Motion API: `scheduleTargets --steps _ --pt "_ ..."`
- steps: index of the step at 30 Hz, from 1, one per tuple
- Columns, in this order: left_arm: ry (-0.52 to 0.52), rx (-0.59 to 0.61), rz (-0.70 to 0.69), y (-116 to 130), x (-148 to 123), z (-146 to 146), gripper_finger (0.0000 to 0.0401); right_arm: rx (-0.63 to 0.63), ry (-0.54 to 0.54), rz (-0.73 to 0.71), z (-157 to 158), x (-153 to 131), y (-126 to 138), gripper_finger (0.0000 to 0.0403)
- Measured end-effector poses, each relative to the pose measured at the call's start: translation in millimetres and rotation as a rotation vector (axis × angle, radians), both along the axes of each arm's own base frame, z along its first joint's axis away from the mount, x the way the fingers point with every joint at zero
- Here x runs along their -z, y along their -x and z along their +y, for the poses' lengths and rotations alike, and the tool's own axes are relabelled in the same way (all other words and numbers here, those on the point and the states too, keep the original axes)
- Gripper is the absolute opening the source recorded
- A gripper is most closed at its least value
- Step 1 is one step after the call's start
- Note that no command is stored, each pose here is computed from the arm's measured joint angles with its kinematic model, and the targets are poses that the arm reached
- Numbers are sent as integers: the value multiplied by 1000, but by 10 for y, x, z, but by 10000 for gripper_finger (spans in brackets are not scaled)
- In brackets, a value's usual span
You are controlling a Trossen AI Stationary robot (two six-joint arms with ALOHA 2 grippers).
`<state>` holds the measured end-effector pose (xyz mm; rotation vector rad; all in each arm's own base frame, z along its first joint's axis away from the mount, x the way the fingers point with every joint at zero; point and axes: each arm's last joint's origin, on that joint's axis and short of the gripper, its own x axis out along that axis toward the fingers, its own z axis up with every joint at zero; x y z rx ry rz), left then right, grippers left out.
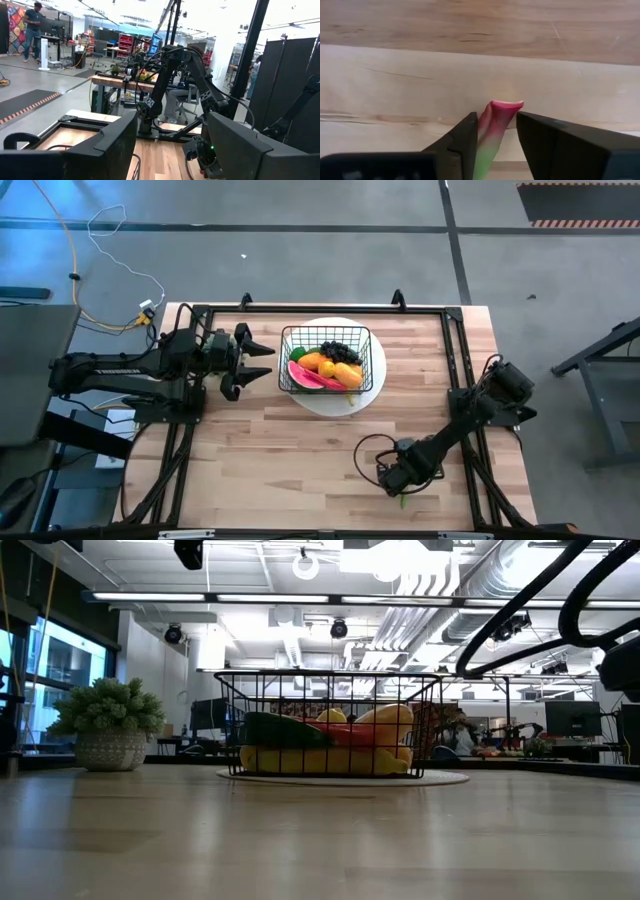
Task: Build produce basket
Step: Put the green dragon fruit leaf into the wire basket
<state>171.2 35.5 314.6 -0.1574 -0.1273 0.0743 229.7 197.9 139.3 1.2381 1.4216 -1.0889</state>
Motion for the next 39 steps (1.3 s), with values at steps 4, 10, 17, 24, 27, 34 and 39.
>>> scheduleTargets --steps 4,10,17,24,27,34,39 --pt "0 0 0 0 0 0 231 -30 8 -13 -3 1 -2 99" --pt "0 0 0 0 0 0 231 -34 27 -32 -8 2 -9 52" --pt "0 0 0 0 0 0 231 -105 18 -88 -11 -66 -16 4" --pt "0 -2 -1 0 -1 1 231 -245 56 -287 -131 -485 47 2" --pt "0 -4 -1 0 0 1 231 -332 121 -473 -223 -730 33 2" --pt "0 -4 -1 0 0 1 231 -532 331 -929 -520 -1244 -217 1" --pt "0 -4 -1 0 -1 1 231 -653 452 -1101 -905 -1415 -525 1"
